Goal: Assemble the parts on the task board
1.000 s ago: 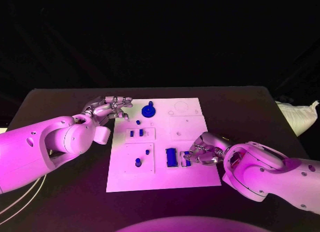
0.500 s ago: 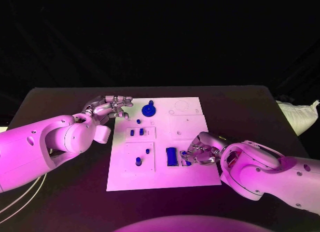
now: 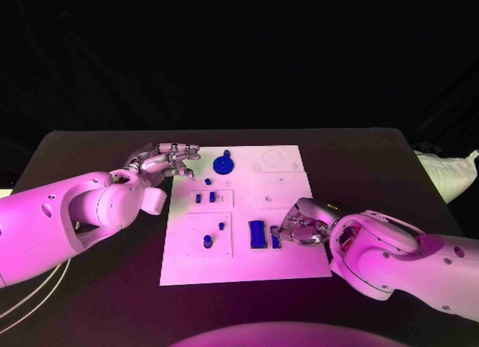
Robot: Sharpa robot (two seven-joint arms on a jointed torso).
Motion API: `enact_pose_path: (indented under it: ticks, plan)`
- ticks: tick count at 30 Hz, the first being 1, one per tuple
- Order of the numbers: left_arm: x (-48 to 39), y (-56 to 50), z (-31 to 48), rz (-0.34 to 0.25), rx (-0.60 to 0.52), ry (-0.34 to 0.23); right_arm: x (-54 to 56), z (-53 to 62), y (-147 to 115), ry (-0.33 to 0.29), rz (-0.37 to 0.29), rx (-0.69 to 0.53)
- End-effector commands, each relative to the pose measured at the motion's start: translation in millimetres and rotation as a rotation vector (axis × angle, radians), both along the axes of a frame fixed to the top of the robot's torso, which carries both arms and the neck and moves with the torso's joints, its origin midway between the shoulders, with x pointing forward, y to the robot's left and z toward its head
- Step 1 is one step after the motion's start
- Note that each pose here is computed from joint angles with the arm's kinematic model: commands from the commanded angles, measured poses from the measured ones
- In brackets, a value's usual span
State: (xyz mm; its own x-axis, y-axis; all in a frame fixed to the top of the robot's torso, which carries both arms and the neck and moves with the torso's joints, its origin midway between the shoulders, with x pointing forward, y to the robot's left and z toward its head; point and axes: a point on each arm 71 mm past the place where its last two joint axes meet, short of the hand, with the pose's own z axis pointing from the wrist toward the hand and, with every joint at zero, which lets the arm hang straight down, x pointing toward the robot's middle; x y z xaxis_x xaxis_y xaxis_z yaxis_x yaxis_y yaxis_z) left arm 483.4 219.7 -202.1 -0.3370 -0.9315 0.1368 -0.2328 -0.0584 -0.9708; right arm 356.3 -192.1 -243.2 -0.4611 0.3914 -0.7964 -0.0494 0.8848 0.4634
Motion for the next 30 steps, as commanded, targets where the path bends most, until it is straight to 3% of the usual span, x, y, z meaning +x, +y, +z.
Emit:
enact_pose_path:
  ticks: [1,11,23,26,30]
  plan:
    - [-1.0,-3.2,0.6,-0.029,-0.007,-0.001,-0.4,0.2,1.6,-0.009,0.020,-0.024]
    - [-1.2,-3.3,0.4,-0.033,-0.004,0.001,-0.6,1.3,0.5,-0.021,0.023,-0.026]
    - [-0.9,-2.9,0.3,-0.030,-0.003,0.000,-0.2,10.7,-10.2,-0.062,0.055,0.028]
    - [-0.9,-3.2,0.6,-0.029,-0.004,-0.004,2.1,11.4,-14.0,-0.057,0.035,0.066]
    - [-0.6,-4.1,1.1,-0.028,-0.008,-0.012,10.6,11.4,-22.4,0.000,-0.006,0.193]
